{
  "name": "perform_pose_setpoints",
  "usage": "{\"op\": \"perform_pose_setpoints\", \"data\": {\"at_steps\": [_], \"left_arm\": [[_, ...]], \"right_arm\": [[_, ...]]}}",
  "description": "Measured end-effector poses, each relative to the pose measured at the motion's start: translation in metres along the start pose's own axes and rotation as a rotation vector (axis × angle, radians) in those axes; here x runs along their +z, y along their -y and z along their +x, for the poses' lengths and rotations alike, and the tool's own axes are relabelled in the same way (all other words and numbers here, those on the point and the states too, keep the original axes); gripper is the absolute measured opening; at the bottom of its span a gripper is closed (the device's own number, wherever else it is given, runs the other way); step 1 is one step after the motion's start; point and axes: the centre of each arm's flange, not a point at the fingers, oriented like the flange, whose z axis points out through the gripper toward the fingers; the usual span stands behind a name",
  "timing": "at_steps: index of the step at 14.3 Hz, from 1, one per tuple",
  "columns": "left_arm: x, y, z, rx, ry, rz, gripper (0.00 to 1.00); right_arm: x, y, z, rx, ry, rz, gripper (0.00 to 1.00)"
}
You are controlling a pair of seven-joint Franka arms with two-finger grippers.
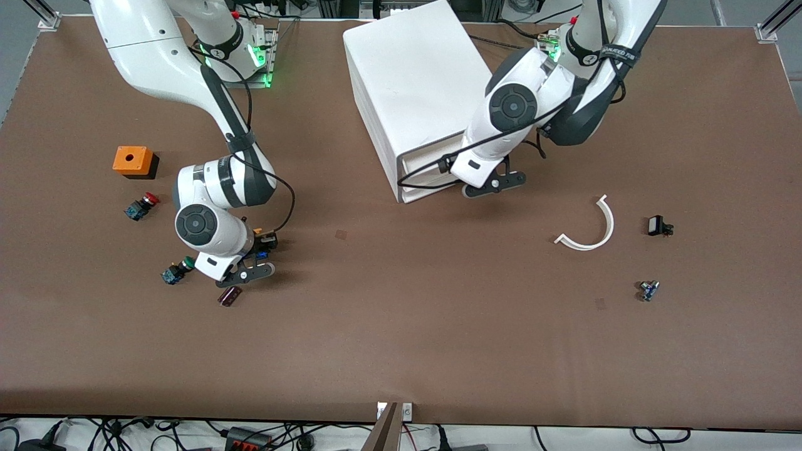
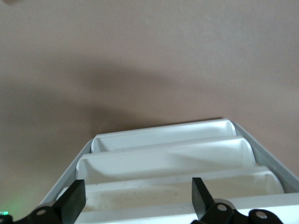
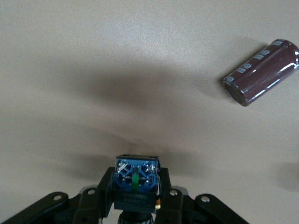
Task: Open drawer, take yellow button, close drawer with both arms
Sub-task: 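Carry the button away with the right gripper while the left gripper pushes drawer shut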
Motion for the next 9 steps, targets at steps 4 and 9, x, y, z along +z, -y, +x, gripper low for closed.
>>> {"op": "perform_pose_setpoints", "data": {"at_steps": [4,9], "left_arm": [[0.004,-0.005,-0.010,0.009,0.008,0.007,1.00],[0.007,-0.010,-0.020,0.006,0.014,0.014,1.00]], "right_arm": [[0.001,-0.001,0.000,0.029,-0.002,0.000,0.56],[-0.035,-0.011,0.014,0.044,-0.050,0.000,1.00]]}}
